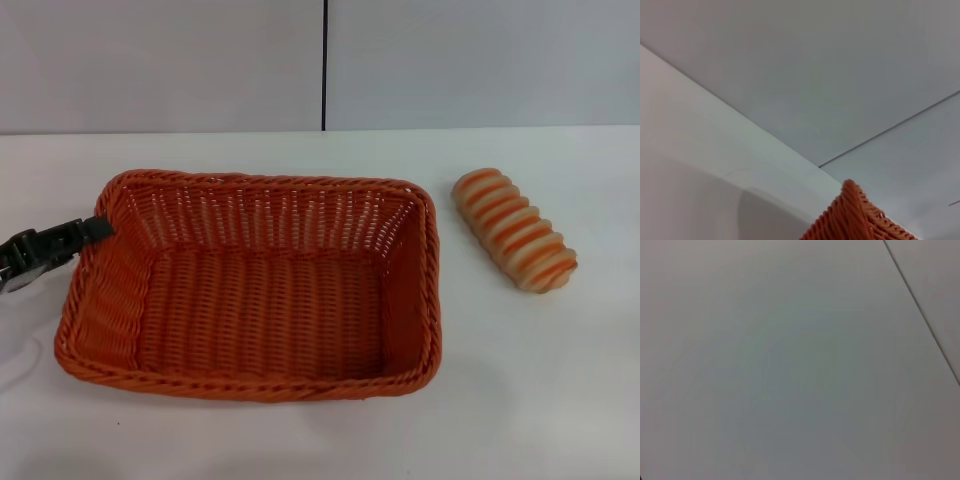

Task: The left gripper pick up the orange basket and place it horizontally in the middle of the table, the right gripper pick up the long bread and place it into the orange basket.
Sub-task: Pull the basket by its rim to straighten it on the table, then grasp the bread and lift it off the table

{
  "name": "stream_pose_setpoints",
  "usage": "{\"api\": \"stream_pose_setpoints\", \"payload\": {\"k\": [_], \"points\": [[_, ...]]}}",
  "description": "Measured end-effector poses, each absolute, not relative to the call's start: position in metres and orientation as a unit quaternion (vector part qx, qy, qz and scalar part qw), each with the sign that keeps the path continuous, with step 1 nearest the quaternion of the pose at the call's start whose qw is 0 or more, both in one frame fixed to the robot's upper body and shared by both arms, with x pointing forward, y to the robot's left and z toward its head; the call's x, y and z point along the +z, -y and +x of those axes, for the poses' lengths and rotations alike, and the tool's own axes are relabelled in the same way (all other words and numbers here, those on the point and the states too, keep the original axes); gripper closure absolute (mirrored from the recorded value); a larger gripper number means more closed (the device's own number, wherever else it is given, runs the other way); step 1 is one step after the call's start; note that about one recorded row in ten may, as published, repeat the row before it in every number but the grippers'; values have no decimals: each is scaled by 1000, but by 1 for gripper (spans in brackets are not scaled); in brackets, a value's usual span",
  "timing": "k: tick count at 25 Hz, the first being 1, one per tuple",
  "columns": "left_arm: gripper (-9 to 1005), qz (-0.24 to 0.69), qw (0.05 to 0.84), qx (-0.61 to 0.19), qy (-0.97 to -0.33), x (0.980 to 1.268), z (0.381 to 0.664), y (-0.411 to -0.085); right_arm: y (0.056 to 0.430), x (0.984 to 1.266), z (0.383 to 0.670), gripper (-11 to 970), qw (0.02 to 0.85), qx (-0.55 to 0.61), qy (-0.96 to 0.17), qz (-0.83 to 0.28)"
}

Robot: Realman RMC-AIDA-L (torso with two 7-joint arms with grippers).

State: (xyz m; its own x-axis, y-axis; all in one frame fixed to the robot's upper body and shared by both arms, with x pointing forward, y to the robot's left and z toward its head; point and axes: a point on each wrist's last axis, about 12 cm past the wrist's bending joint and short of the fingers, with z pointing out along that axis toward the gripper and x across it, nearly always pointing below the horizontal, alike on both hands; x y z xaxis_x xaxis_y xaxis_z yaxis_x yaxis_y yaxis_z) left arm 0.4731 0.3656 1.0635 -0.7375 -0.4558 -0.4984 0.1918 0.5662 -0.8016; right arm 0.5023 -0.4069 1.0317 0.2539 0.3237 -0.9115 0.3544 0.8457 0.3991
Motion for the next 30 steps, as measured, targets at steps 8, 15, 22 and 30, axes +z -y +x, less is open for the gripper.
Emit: {"api": "stream_pose_setpoints", "payload": {"k": [8, 15, 22, 30], "points": [[441, -81, 351, -459, -812, 1068, 472, -370, 408, 1032, 503, 367, 741, -12, -612, 278], [324, -73, 412, -425, -802, 1081, 474, -393, 407, 1033, 512, 363, 731, -7, -636, 247], [323, -25, 573, -376, -728, 1095, 474, -409, 405, 1060, 533, 360, 712, 136, -678, 121], [321, 21, 633, -357, -686, 1088, 475, -393, 398, 1093, 552, 356, 621, 247, -744, -13]]}}
